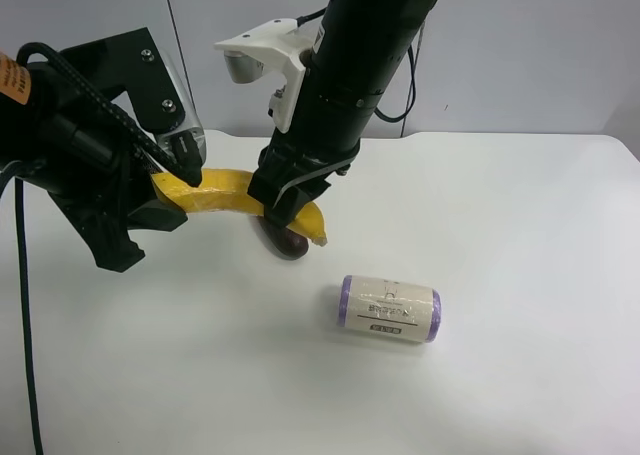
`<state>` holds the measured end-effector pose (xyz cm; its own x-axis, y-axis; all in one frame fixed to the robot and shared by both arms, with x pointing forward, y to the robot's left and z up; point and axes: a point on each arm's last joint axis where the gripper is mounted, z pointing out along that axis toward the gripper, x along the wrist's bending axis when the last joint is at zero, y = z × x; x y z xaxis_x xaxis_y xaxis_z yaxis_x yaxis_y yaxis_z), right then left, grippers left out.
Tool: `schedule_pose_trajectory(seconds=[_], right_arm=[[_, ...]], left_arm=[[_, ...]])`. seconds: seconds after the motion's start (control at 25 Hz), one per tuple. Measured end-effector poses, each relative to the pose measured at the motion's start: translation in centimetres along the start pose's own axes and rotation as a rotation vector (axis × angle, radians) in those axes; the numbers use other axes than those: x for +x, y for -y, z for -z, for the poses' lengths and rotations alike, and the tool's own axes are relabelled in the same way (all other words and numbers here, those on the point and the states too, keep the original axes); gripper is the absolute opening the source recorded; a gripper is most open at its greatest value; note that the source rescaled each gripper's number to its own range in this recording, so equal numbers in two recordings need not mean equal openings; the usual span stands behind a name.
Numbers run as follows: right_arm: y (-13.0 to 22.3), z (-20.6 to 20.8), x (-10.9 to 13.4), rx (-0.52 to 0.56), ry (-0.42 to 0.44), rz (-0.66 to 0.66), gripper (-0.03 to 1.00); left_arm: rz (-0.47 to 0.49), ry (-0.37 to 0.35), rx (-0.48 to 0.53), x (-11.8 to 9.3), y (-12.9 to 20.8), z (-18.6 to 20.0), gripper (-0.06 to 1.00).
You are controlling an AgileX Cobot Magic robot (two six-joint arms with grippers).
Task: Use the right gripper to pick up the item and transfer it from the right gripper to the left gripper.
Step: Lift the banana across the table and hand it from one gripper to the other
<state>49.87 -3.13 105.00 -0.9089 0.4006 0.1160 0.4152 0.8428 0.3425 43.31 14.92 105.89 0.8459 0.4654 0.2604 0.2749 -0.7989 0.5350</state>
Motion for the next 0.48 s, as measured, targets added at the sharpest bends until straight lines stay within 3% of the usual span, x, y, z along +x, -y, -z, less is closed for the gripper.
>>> schedule_pose_trajectory(seconds=[0.08,0.16,0.24,0.28,0.36,0.48], right_arm=[[-0.04,-0.01,-0.05,-0.003,0.01,0.005,0.04],[-0.09,-0.01,-0.29,-0.009,0.036,0.015,0.32],[-0.02,0.0,-0.48,-0.001,0.056,0.026,0.73],[0.0,0.0,-0.53,0.002,0.062,0.028,0.84],[0.09,0.01,-0.63,0.012,0.073,0.032,0.94],[0.27,0.05,-0.57,0.03,0.067,0.031,0.98]], left_arm=[[-0.002,-0.003,-0.003,0.03,-0.03,0.0,0.03],[-0.005,-0.003,-0.001,0.03,-0.02,-0.02,0.03],[-0.007,-0.003,-0.001,0.03,-0.02,-0.02,0.03],[-0.007,-0.003,-0.001,0.03,-0.02,-0.02,0.03],[-0.008,-0.003,-0.001,0.03,-0.02,-0.02,0.03],[-0.008,-0.003,-0.001,0.03,-0.02,-0.02,0.03]])
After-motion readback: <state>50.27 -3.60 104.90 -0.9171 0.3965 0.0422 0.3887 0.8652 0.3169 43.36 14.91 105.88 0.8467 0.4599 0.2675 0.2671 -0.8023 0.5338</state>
